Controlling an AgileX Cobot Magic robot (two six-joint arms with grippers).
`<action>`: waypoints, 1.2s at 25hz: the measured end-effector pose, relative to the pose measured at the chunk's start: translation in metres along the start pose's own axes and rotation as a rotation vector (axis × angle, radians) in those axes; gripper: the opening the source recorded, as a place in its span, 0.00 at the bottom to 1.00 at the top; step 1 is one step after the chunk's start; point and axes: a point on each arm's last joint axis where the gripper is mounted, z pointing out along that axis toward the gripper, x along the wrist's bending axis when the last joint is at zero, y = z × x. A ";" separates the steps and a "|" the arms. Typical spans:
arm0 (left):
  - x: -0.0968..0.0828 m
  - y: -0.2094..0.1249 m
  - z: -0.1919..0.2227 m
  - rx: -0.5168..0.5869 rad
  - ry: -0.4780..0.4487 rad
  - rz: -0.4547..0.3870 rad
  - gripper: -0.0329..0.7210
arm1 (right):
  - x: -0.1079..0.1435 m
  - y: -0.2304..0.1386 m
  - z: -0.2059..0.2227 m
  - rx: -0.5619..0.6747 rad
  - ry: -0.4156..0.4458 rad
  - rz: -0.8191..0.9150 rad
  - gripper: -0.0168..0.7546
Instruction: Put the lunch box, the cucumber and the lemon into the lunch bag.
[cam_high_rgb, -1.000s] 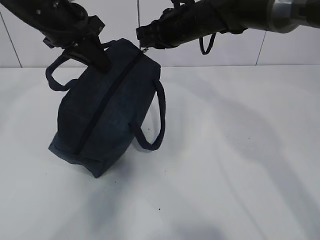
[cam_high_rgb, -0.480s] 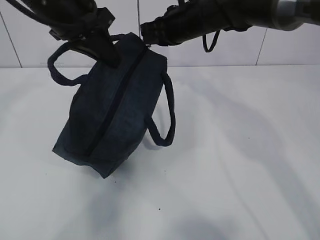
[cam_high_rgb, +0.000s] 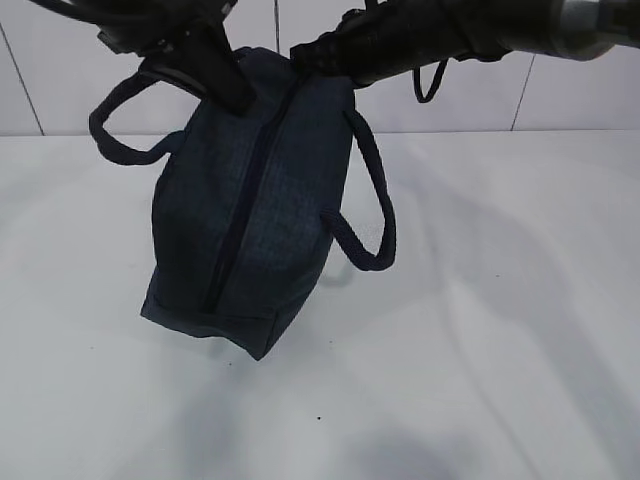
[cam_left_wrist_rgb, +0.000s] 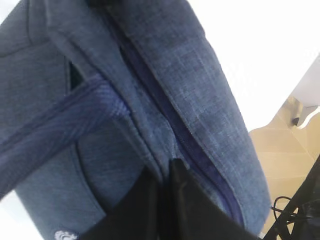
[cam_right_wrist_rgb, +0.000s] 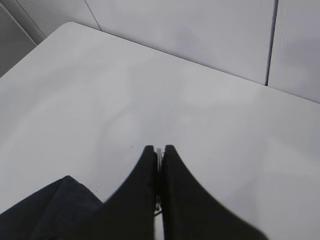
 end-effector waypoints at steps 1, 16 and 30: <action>-0.002 0.000 -0.001 -0.002 -0.001 0.001 0.03 | 0.000 0.000 0.000 0.000 0.000 0.000 0.02; -0.020 0.000 -0.013 -0.044 -0.028 0.022 0.03 | 0.004 0.001 -0.001 0.006 0.026 0.012 0.02; -0.021 0.000 -0.014 -0.049 -0.032 0.023 0.03 | 0.004 0.001 -0.001 0.005 0.034 0.022 0.02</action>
